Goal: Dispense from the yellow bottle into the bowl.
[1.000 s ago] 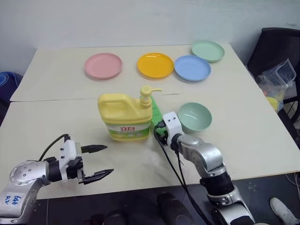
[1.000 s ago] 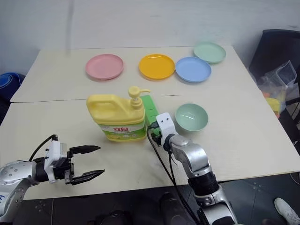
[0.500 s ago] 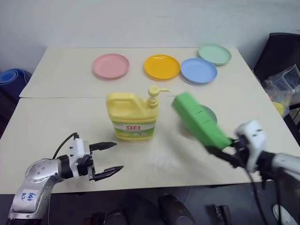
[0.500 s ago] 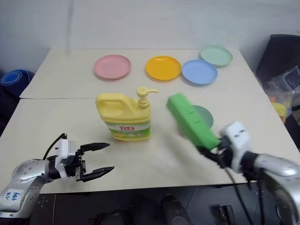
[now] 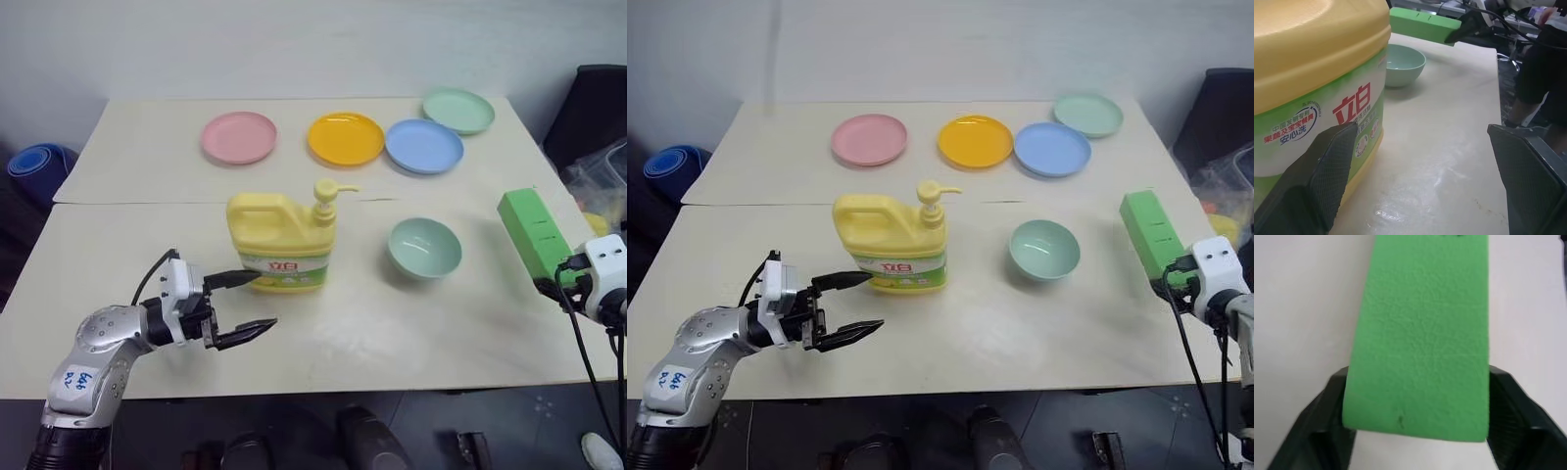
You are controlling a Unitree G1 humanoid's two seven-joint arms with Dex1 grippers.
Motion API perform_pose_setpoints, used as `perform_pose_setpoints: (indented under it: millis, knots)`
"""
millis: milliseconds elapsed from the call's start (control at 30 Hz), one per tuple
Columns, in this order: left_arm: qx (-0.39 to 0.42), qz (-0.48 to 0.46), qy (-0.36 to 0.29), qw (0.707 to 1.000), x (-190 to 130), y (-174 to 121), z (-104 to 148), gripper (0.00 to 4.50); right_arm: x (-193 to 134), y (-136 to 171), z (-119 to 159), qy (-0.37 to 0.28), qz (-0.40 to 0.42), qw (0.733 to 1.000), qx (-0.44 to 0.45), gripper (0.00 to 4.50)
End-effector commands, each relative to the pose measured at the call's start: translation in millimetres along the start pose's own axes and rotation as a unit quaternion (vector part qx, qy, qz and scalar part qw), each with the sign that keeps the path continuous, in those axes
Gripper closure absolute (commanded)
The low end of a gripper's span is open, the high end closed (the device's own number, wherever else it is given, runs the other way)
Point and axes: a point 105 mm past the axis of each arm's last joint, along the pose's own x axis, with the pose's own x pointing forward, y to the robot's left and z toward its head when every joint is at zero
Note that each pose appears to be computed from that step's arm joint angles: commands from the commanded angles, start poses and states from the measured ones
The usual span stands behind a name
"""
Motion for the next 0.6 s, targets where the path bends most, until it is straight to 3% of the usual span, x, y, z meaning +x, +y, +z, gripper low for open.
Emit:
perform_pose_setpoints:
  millis: [33,133,200,267,400,467,600]
  knots:
    - [0.003,0.007,-0.007,1.000,-6,3,6,0.00,-24,-13,28,-0.055,0.006,0.997,-0.051,0.04]
    - [-0.013,-0.002,-0.001,1.000,-9,0,4,0.00,-44,-6,38,-0.074,0.049,0.993,-0.081,0.04]
    - [-0.011,-0.001,0.000,1.000,-10,-1,3,0.00,-51,19,52,-0.096,0.114,0.985,-0.085,0.04]
    - [-0.006,0.003,0.002,1.000,-11,-1,3,0.00,-54,68,73,-0.139,0.204,0.965,-0.093,0.04]
    - [-0.005,0.006,0.004,1.000,-10,-2,1,0.00,-52,153,85,-0.163,0.330,0.921,-0.130,0.04]
    - [-0.006,0.006,0.006,1.000,-11,-5,1,0.00,-32,177,94,-0.179,0.321,0.918,-0.149,0.04]
    - [-0.006,0.007,0.010,1.000,-12,-6,0,0.00,-2,184,96,-0.172,0.291,0.928,-0.158,0.04]
